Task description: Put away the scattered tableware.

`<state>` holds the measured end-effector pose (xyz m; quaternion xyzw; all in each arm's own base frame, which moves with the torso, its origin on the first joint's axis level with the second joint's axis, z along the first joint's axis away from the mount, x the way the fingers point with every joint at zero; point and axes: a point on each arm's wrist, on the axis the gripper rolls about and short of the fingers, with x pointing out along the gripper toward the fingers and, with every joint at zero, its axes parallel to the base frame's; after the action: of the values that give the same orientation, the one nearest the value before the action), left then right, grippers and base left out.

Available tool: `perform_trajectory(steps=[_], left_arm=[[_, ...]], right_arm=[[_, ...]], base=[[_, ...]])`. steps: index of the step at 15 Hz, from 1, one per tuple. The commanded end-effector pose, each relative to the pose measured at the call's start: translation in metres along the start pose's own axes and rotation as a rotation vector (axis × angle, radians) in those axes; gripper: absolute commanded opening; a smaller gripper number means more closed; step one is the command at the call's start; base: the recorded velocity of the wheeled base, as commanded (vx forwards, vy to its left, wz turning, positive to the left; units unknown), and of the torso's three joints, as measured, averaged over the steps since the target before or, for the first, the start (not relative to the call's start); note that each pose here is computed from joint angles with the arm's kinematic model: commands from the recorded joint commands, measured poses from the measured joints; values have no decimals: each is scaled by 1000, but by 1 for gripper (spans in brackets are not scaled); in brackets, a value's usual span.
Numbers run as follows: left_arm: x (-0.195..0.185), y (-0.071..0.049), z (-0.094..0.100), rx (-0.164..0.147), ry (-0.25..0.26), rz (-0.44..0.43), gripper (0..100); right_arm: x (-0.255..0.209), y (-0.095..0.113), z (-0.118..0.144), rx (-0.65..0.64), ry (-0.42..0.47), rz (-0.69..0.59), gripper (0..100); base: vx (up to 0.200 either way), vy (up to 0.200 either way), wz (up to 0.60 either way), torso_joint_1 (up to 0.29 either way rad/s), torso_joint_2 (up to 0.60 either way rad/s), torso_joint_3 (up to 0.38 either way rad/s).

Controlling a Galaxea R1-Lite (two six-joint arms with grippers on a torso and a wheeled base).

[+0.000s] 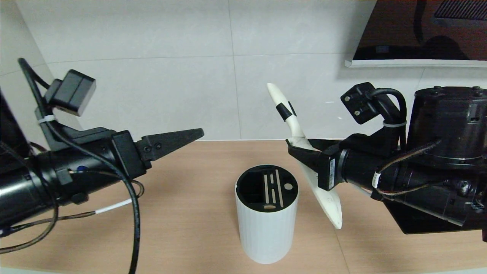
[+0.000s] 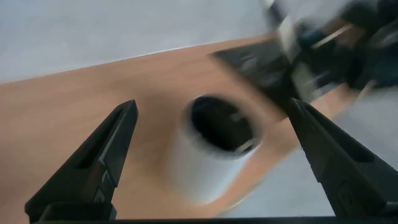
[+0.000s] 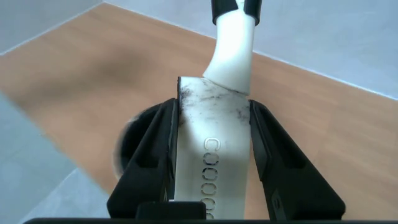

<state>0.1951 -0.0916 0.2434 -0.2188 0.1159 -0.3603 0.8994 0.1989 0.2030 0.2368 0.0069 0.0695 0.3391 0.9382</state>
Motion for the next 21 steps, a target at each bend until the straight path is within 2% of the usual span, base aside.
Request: perform_trajectory(steps=[1,2,3,4,8,10,11,15,21], left_arm=[[34,7,-14,-127,58,-26,100],[44,8,-16,-179,40,-49,100],[51,8,-18,-205,19,-74,100],[55,8,-20,-214,8,-88,100],[72,1,-34,-206,-52,-129,100],[77,-2,-37,-207,-61,-124,100],[86,-8,-45,-206,-76,-110,100],[86,-16,-49,-206,-69,-126,100],[91,-13,-53,-210,-60,-109,100]], right_arm=[[-1,12,-3,22,11,41,0],[1,18,-5,36,22,59,0],[4,20,-9,33,35,66,0],[6,22,-10,31,38,71,0],[6,52,-18,48,69,164,0],[8,54,-21,57,77,155,0],[16,57,-25,52,86,115,0],[18,57,-27,51,85,95,0],[23,57,-29,50,75,64,0]], base=[[0,0,0,0,0,0],[0,0,0,0,0,0],[0,0,0,0,0,0],[0,0,0,0,0,0],[0,0,0,0,0,0],[0,0,0,0,0,0],[0,0,0,0,0,0],[0,0,0,0,0,0],[0,0,0,0,0,0]])
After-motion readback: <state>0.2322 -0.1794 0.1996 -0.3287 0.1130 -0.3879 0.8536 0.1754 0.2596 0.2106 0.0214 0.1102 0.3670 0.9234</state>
